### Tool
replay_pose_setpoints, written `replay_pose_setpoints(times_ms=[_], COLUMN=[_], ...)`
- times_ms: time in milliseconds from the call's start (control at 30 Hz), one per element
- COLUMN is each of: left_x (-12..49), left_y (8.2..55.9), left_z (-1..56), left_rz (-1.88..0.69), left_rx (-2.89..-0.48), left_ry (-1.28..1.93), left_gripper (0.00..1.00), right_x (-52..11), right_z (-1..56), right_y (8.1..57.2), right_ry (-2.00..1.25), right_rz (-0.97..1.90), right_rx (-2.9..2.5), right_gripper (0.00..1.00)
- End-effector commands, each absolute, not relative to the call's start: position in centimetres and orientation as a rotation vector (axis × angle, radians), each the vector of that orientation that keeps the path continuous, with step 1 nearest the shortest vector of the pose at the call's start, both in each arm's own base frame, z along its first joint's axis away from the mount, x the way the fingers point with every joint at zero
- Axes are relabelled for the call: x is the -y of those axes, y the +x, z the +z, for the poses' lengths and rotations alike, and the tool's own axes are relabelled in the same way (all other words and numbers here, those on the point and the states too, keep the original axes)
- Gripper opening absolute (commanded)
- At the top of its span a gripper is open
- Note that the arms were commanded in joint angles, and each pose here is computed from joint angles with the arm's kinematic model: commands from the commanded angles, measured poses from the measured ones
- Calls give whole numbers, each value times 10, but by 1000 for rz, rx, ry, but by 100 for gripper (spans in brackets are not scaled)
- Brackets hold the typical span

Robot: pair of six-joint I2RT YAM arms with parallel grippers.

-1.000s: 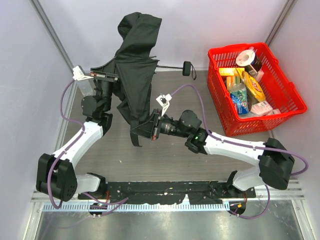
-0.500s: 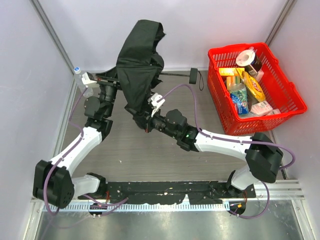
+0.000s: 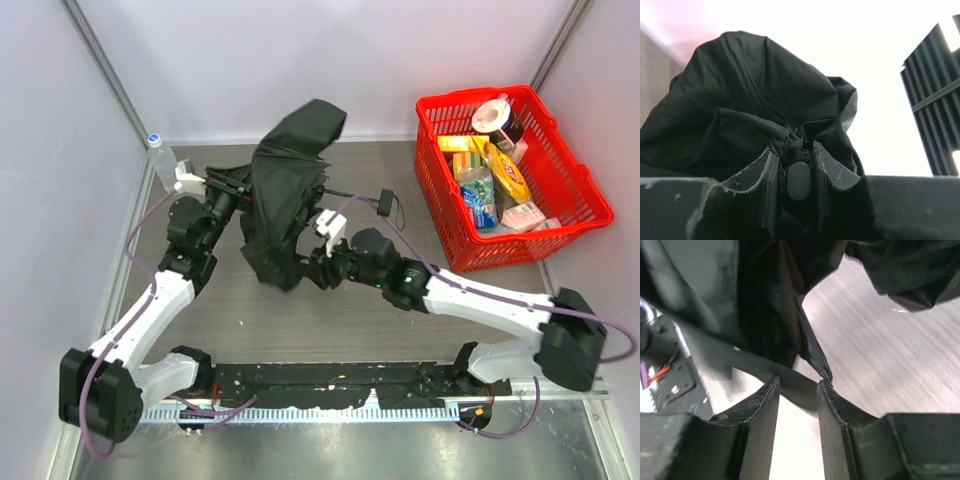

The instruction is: Put away the umbrella

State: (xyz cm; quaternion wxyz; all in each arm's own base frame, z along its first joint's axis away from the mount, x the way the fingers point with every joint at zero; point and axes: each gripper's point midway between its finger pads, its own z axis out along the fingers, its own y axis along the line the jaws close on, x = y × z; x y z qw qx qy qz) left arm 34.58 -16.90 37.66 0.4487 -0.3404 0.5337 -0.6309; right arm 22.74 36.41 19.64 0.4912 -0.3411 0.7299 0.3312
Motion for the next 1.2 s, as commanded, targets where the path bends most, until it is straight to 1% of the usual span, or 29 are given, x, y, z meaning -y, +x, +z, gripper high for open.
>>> replay_pose_setpoints(times_ms=[0,100,133,167,200,233,367,400,433,467,500,533,600,700,767,800,833,867,900,933,967,1000,1033,1067,1100,1133,1167], left_x=[184,182,181,180,179,179,182,183,184,186,186,186,184,177,163,154,149,145,146,152,157,160,162,160,156,151,145], left_y=[344,350,350,350,349,348,337,334,331,328,325,323,321,321,325,327,326,328,331,333,339,344,349,353,353,352,351], left_z=[382,373,370,369,370,370,381,384,385,388,388,390,388,389,386,387,394,399,404,413,411,415,406,401,392,386,383], left_rz=[-1545,-1438,-1403,-1367,-1336,-1308,-1262,-1256,-1246,-1239,-1224,-1206,-1164,-1096,-1044,-1030,-1051,-1082,-1136,-1193,-1200,-1194,-1178,-1153,-1116,-1082,-1037], left_rx=[-1363,-1425,-1437,-1447,-1456,-1462,-1456,-1451,-1452,-1448,-1455,-1459,-1479,-1501,-1507,-1487,-1438,-1382,-1339,-1299,-1334,-1370,-1423,-1445,-1475,-1484,-1488], left_ry=[-583,-476,-451,-420,-390,-349,-222,-188,-158,-121,-95,-75,-44,-55,-161,-231,-292,-341,-370,-354,-353,-351,-363,-377,-394,-403,-409], left_gripper=[0,0,0,0,0,0,0,0,0,0,0,0,0,0,0,0,0,0,0,0,0,0,0,0,0,0,0], right_x=[-329,-287,-281,-271,-270,-264,-251,-244,-243,-241,-241,-246,-256,-269,-280,-286,-291,-297,-304,-307,-311,-313,-314,-318,-324,-328,-335], right_z=[215,213,216,229,253,261,329,355,364,387,393,411,431,458,459,441,438,416,363,389,338,358,321,336,307,315,298], right_y=[179,155,153,150,151,147,162,177,184,199,209,224,236,235,220,216,205,203,198,197,198,206,212,213,219,222,238], right_ry=[-937,-992,-995,-989,-968,-966,-832,-751,-719,-655,-641,-628,-650,-684,-750,-762,-788,-789,-776,-743,-685,-611,-531,-517,-514,-535,-545], right_rz=[895,813,798,773,785,777,722,663,641,612,592,614,681,757,861,908,981,1018,1082,1142,1186,1212,1231,1284,1279,1272,1191], right_rx=[-1813,-1935,-1952,-1970,-1935,-1947,-1848,-1812,-1806,-1781,-1781,-1768,-1762,-1721,-1696,-1719,-1696,-1678,-1795,-1622,-1723,-1570,-1608,-1454,-1488,-1407,-1424], right_gripper=[43,49,49,50,50,51,56,57,57,58,59,58,57,57,57,57,57,57,57,56,55,54,47,47,46,46,46])
